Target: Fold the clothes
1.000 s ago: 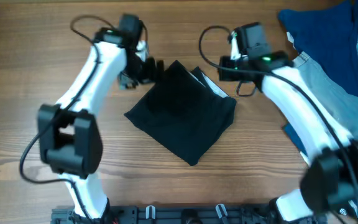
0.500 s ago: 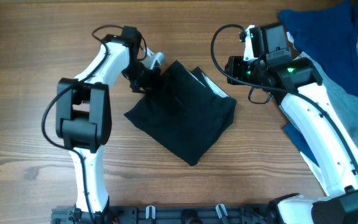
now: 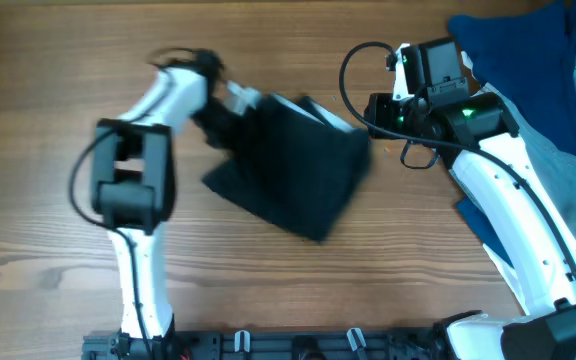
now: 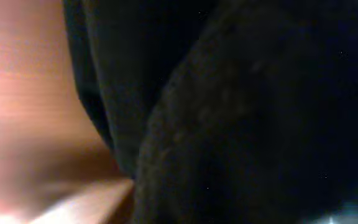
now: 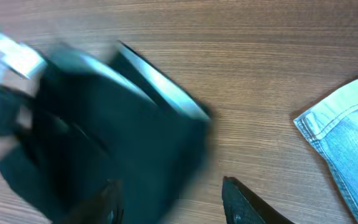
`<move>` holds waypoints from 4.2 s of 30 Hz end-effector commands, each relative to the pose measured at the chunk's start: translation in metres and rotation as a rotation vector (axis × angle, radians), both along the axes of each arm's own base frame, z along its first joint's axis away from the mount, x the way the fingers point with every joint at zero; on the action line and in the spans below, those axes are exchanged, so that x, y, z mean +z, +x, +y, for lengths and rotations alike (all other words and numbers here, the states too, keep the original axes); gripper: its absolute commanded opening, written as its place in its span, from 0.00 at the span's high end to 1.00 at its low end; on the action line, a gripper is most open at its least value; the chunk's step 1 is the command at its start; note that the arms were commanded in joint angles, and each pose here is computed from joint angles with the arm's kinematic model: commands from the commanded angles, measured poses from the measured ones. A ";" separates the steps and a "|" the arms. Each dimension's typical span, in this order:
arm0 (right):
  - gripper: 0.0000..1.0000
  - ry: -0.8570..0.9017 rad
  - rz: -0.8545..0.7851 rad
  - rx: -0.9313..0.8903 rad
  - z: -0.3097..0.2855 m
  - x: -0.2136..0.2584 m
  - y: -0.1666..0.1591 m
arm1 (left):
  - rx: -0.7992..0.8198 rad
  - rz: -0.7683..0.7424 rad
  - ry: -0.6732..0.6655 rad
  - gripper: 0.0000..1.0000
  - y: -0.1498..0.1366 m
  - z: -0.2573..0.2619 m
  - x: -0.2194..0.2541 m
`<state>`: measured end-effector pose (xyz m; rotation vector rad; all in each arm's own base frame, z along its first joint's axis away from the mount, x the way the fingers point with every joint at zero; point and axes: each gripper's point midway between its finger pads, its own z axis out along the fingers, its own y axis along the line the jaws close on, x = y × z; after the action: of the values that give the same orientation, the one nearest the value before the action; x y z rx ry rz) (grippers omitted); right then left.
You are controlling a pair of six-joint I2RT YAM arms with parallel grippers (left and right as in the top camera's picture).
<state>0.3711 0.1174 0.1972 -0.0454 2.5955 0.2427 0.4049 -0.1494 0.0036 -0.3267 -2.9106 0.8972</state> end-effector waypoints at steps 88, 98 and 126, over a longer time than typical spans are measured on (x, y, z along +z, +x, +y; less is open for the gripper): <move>0.00 0.076 -0.031 -0.073 -0.008 0.004 0.020 | 0.233 0.168 0.635 0.00 -0.048 0.084 0.060; 0.00 0.127 -0.219 -0.106 -0.033 0.034 -0.060 | 0.343 -0.330 0.469 0.00 -0.072 0.063 0.184; 0.00 0.068 -0.549 -0.137 -0.075 0.030 -0.143 | 0.497 -0.929 0.260 0.00 -0.145 0.081 0.231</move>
<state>0.2472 0.0509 0.2100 0.1012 2.1212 0.2475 0.2607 -0.0698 0.2364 0.0225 -4.0321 0.4421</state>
